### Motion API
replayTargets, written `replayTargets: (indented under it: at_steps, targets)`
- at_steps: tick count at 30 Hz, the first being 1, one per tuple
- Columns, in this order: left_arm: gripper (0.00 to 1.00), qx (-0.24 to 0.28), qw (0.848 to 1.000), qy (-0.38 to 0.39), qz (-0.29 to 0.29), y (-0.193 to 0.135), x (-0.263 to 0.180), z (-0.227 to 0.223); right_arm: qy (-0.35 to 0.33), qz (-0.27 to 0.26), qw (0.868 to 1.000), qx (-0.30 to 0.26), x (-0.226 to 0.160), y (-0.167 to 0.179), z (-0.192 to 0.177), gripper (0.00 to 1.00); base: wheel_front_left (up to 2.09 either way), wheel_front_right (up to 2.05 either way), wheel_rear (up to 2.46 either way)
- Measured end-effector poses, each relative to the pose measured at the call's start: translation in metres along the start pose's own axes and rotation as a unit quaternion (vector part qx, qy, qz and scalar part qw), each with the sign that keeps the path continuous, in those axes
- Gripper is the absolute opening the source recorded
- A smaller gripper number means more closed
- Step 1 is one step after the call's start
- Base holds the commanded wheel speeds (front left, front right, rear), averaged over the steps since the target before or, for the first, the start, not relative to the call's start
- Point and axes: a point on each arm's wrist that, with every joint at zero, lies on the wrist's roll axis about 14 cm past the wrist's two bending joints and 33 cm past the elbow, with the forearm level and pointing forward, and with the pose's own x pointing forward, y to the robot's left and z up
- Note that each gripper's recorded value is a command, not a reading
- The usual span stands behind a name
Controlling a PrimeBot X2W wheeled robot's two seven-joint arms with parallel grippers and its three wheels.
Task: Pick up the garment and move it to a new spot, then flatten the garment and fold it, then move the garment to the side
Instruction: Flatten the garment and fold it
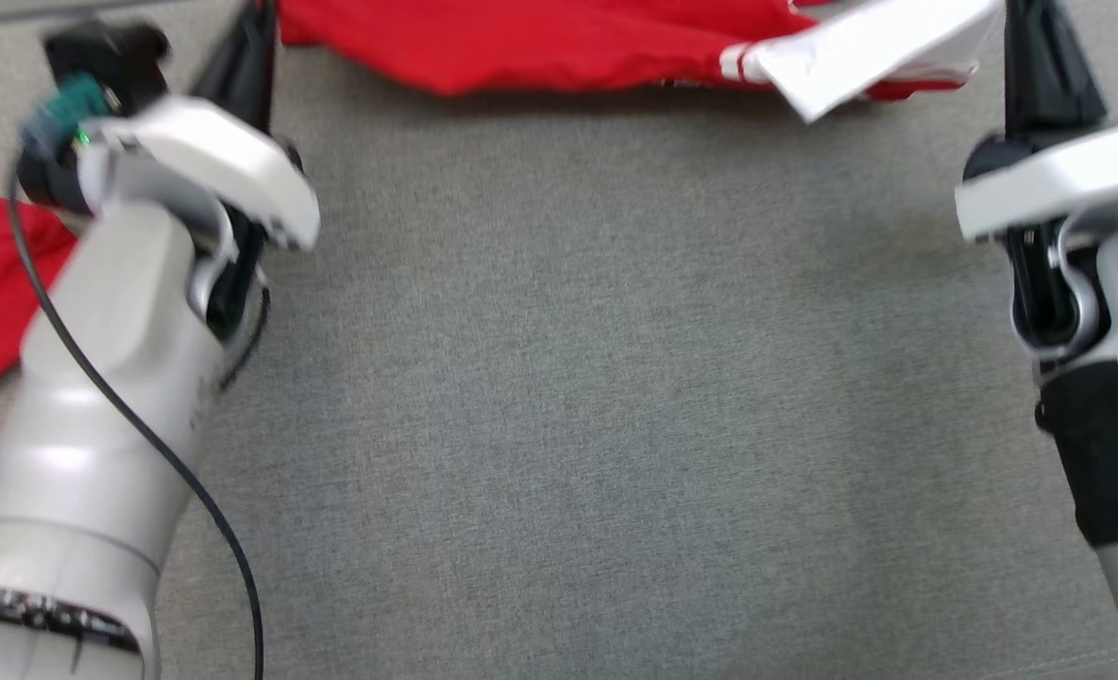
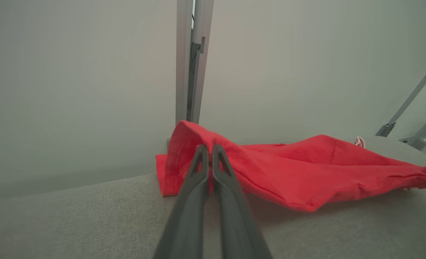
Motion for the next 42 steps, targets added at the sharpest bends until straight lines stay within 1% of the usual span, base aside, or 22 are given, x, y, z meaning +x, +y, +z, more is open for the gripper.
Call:
replayTargets:
  at_steps: [2, 3, 6, 9, 14, 16, 19, 22, 28, 31, 35, 39, 42]
  targets:
    - [0.00, 0.019, 1.000, 0.017, -0.011, -0.007, -0.014, -0.011, 0.012, -0.018, 1.000, 0.011, -0.016, -0.010, -0.004, 0.00, 0.00, 0.00, 0.00]
    - [0.00, 0.019, 1.000, 0.017, -0.011, -0.007, -0.014, -0.011, 0.012, -0.018, 1.000, 0.011, -0.016, -0.010, -0.004, 0.00, 0.00, 0.00, 0.00]
    - [0.00, 0.044, 0.998, 0.039, -0.033, -0.022, -0.034, -0.026, 0.032, -0.043, 0.998, 0.021, -0.041, -0.023, -0.012, 0.00, 0.00, 0.00, 0.00]
    - [0.00, 0.068, 0.995, 0.060, -0.048, -0.029, -0.055, -0.039, 0.055, -0.069, 0.995, 0.035, -0.067, -0.035, -0.023, 0.00, 0.00, 0.00, 0.00]
    - [0.00, 0.093, 0.990, 0.095, -0.055, -0.034, -0.085, -0.059, 0.090, -0.103, 0.989, 0.047, -0.104, -0.051, -0.037, 0.00, 0.00, 0.00, 0.00]
    - [0.00, 0.100, 0.986, 0.123, -0.054, -0.034, -0.104, -0.075, 0.112, -0.116, 0.985, 0.055, -0.125, -0.054, -0.047, 0.00, 0.00, 0.00, 0.00]
    - [0.00, 0.109, 0.980, 0.157, -0.062, -0.043, -0.122, -0.092, 0.138, -0.117, 0.982, 0.060, -0.145, -0.053, -0.056, 0.00, 0.00, 0.00, 0.00]
    - [0.00, 0.123, 0.974, 0.178, -0.063, -0.044, -0.138, -0.100, 0.165, -0.116, 0.977, 0.067, -0.163, -0.052, -0.065, 0.00, 0.00, 0.00, 0.00]
    - [0.00, 0.148, 0.968, 0.193, -0.064, -0.045, -0.162, -0.106, 0.191, -0.108, 0.973, 0.075, -0.184, -0.051, -0.066, 0.00, 0.00, 0.00, 0.00]
    - [0.00, 0.163, 0.964, 0.200, -0.061, -0.044, -0.173, -0.109, 0.214, -0.098, 0.969, 0.076, -0.193, -0.047, -0.069, 0.00, 0.00, 0.00, 0.00]
    - [0.00, 0.175, 0.960, 0.209, -0.062, -0.044, -0.185, -0.113, 0.249, -0.088, 0.961, 0.079, -0.203, -0.044, -0.073, 0.00, 0.00, 0.00, 0.00]
    - [0.00, 0.189, 0.955, 0.219, -0.063, -0.043, -0.194, -0.117, 0.298, -0.079, 0.947, 0.089, -0.217, -0.041, -0.083, 0.00, 0.00, 0.00, 0.00]
    - [0.00, 0.196, 0.952, 0.225, -0.071, -0.047, -0.200, -0.120, 0.315, -0.072, 0.942, 0.093, -0.222, -0.039, -0.082, 0.00, 0.00, 0.00, 0.00]
